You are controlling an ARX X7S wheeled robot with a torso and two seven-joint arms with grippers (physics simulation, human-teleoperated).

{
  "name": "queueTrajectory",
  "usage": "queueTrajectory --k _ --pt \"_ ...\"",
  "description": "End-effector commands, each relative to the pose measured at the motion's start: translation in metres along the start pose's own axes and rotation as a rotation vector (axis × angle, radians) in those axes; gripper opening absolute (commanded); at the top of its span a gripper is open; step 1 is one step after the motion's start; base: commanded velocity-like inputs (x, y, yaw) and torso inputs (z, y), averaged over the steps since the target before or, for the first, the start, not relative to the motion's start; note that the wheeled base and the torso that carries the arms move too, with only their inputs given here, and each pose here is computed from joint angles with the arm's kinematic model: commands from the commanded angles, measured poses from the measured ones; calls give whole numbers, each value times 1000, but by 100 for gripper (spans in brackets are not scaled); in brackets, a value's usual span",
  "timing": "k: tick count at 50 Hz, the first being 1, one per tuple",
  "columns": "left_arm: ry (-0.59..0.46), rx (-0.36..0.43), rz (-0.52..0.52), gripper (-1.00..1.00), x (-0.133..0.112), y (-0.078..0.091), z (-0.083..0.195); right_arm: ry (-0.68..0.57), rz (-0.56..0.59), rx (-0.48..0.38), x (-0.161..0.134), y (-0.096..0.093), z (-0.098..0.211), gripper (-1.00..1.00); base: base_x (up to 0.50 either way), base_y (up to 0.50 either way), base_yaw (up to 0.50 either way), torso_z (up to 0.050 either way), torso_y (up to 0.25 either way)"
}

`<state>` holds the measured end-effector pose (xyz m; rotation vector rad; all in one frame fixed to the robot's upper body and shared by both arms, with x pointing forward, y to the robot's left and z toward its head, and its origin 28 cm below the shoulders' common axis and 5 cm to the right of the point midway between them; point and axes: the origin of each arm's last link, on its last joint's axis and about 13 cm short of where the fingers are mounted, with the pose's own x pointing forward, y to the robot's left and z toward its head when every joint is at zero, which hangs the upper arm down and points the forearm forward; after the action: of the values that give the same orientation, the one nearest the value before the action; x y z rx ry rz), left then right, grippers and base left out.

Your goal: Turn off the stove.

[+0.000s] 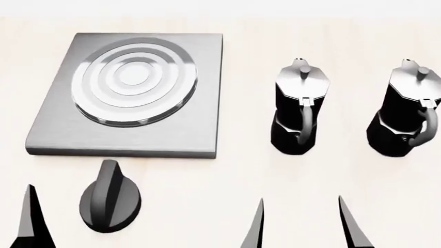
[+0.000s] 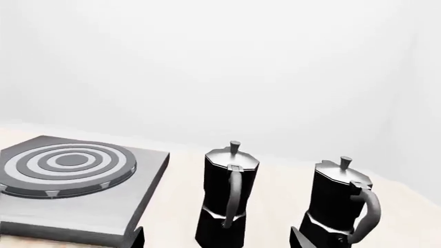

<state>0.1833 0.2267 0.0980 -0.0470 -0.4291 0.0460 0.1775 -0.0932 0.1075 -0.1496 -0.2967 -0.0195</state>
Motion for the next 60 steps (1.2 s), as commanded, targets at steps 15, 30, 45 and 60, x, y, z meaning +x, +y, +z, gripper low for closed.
queueTrajectory --k 15,30,45,60 --pt "3 3 -5 100 -1 -1 -1 -2 1 -3 0 0 1 100 0 0 0 0 -149" --pt "4 3 -5 100 -1 0 -1 -2 2 -3 -1 0 1 100 0 0 0 0 -94" --pt "8 -41 -33 100 -4 -6 6 0 2 0 0 0 0 100 0 0 0 0 0" --pt "12 -98 -72 100 0 -22 18 1 1 2 0 0 0 100 0 0 0 0 0"
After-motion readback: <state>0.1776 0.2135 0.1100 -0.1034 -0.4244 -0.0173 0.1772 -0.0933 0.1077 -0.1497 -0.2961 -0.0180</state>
